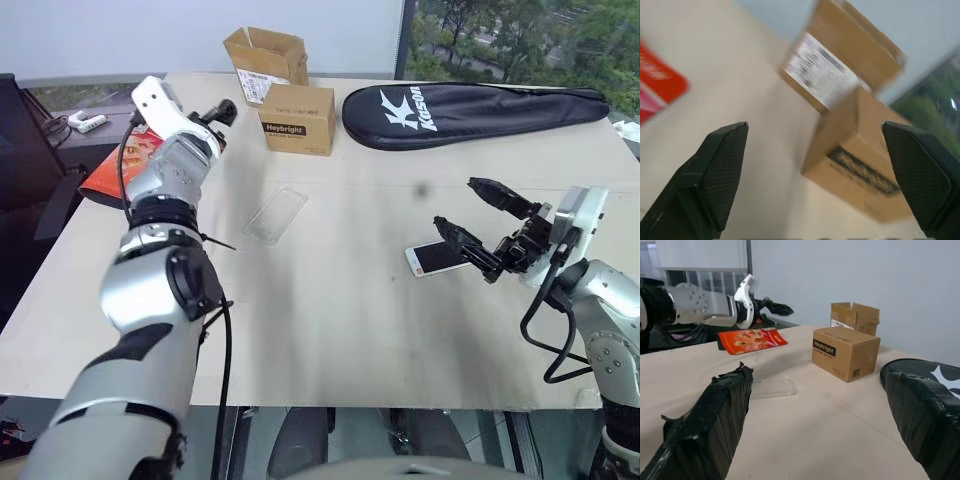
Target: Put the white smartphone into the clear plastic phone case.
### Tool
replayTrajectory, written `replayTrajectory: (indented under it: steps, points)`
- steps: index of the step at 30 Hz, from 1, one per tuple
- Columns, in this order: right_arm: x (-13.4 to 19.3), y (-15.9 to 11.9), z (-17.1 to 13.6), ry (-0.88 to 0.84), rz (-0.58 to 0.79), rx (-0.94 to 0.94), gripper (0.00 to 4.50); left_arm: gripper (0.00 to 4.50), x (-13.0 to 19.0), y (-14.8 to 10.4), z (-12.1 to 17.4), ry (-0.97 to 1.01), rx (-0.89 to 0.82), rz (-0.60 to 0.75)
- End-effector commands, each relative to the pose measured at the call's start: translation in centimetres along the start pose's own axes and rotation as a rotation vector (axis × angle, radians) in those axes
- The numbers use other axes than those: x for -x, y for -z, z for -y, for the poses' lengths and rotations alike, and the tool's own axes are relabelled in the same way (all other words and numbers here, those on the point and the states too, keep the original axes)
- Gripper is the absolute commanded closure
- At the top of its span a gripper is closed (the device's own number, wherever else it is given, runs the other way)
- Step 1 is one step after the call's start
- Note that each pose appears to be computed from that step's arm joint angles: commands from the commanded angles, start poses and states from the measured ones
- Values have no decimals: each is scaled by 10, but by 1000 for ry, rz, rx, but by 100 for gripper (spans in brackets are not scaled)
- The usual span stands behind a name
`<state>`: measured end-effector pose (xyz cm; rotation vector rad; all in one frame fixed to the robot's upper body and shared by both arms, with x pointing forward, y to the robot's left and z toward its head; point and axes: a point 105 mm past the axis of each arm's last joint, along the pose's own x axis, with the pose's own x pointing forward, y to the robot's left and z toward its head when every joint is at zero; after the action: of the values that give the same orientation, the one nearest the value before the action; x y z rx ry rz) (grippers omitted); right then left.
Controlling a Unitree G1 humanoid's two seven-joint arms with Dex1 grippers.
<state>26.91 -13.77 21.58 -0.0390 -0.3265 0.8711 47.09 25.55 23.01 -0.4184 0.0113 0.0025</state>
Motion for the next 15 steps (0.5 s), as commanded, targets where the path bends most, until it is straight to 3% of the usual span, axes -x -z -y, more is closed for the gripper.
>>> replayTrajectory:
  steps: [1,10,15]
  points:
    - [2,-13,1,11,31,44,0,7,12,5,19,157,-200,-52]
    - [10,-6,7,3,-18,40,0,7,69,55,18,408,-645,-304]
    - [12,-2,9,1,-32,38,0,7,88,64,41,549,-719,-309]
